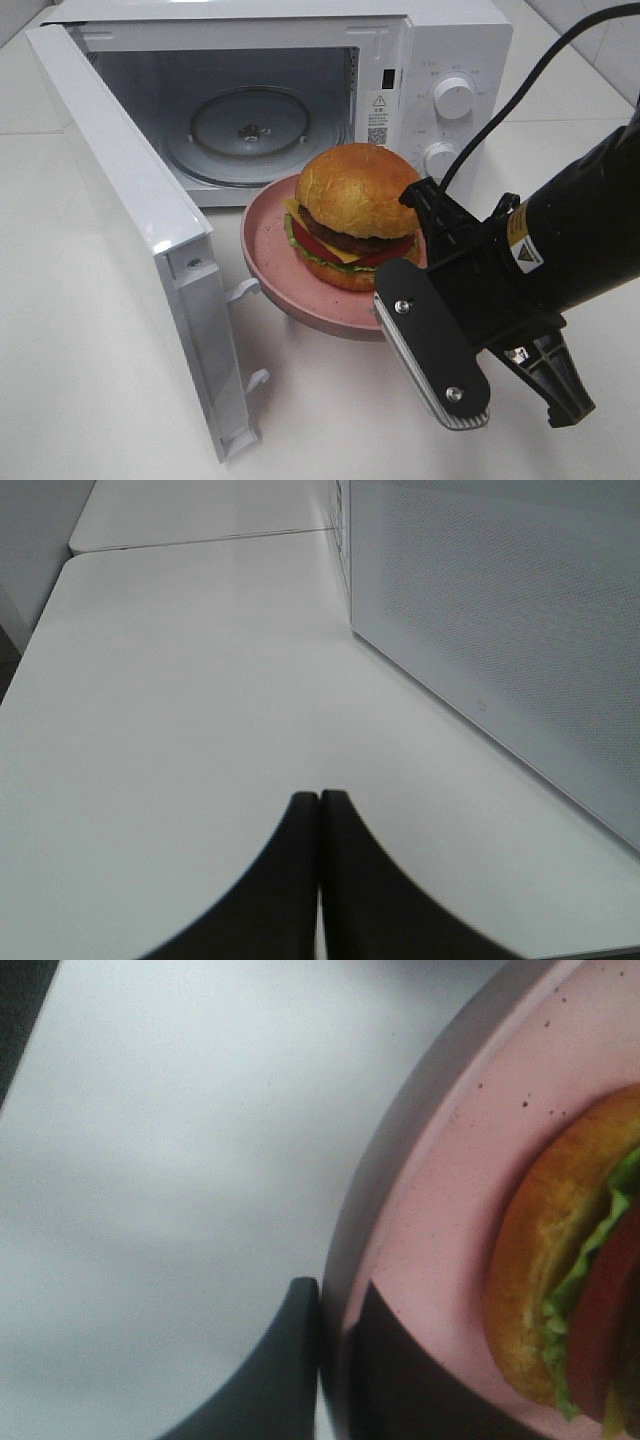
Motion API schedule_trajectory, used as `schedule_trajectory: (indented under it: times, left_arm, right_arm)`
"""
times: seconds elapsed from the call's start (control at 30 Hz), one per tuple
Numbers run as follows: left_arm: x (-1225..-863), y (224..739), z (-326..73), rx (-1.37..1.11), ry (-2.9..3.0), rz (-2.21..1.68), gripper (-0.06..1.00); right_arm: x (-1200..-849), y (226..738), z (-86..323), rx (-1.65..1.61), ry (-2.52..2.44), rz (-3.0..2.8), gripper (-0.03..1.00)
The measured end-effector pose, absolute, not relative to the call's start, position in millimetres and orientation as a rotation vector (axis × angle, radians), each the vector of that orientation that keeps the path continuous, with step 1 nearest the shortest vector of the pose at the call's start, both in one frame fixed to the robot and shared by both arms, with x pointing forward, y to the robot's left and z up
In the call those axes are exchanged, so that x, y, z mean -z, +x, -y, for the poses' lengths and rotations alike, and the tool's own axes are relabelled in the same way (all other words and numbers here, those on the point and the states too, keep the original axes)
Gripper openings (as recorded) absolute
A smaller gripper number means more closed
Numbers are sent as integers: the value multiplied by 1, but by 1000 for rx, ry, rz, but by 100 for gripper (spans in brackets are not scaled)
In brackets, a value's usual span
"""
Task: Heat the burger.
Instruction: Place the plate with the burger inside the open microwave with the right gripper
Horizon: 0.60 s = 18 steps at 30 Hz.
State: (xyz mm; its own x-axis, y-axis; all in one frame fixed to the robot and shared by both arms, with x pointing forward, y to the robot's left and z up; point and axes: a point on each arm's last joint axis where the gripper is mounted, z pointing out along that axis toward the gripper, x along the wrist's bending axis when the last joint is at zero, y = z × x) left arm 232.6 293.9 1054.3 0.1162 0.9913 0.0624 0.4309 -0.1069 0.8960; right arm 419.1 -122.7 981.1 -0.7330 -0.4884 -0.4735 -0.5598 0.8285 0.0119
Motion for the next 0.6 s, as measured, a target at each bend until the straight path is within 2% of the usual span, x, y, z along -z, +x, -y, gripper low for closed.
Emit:
schedule_trajectory:
  times: [0.33,0.6]
  left_arm:
    - [-1054,233,-294,-949,1648,-1410,0]
    - [-1054,233,-294,-949,1648,-1410,0]
  right_arm:
    - [-983,435,126,-292,-751,-2486,2]
    - [-979,456,109,-263,-801,-2536,2]
